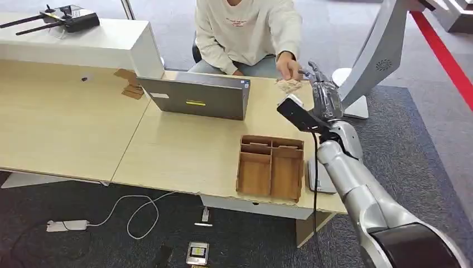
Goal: Pass the card to the sensor for recognition and then transmit it.
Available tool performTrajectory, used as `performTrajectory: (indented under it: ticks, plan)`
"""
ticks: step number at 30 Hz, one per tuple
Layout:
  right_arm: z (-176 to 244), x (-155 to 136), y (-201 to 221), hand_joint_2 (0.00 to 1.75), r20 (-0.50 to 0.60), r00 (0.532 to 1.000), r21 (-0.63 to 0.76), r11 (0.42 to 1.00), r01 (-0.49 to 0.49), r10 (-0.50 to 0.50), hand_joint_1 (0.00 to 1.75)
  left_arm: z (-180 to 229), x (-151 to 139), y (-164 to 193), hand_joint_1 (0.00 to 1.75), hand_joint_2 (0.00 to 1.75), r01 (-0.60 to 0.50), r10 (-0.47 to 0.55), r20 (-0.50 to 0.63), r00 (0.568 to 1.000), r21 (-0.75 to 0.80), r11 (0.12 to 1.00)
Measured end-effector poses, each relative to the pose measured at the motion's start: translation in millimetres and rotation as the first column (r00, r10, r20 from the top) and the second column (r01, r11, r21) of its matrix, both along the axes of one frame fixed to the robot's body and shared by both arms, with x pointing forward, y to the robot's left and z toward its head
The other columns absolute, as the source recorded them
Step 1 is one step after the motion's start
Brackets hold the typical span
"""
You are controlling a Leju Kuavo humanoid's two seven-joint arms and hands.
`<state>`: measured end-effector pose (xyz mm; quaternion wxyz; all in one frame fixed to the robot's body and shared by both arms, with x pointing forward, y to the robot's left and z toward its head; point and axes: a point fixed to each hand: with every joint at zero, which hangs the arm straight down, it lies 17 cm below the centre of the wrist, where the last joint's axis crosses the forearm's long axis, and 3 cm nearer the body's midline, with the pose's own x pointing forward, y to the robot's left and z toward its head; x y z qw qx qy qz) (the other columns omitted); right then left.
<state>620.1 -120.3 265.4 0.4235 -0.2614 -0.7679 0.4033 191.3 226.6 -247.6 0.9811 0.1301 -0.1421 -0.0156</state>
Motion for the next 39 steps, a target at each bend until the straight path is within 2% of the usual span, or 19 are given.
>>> performTrajectory:
  ticks: [12,19,24,32,39]
  plan:
    - [17,6,-16,1.75,0.019,1.0,0.043,0.999,0.003,-0.004,0.0,-1,-3,0,0.0,0.0,-0.002,0.002,-0.012,1.0,-0.001,1.0]
    - [17,7,-17,1.75,-0.059,0.997,0.09,0.995,-0.05,0.055,0.0,-1,-6,-2,0.0,0.0,-0.019,0.019,-0.025,1.0,-0.004,1.0]
    - [0,4,-19,1.75,-0.143,0.986,0.088,0.993,-0.079,0.091,0.0,-2,-9,-3,0.0,0.0,-0.035,0.035,-0.039,0.999,-0.001,0.999]
    - [-56,-10,-29,1.75,-0.279,0.955,0.054,0.995,-0.087,0.099,0.0,-2,-11,-7,0.0,0.0,-0.058,0.057,-0.049,0.997,-0.016,0.998]
    - [-80,-19,-41,1.75,-0.337,0.938,0.036,0.997,-0.07,0.078,0.0,-2,-10,-10,0.0,0.0,-0.055,0.053,-0.06,0.997,-0.029,0.998]
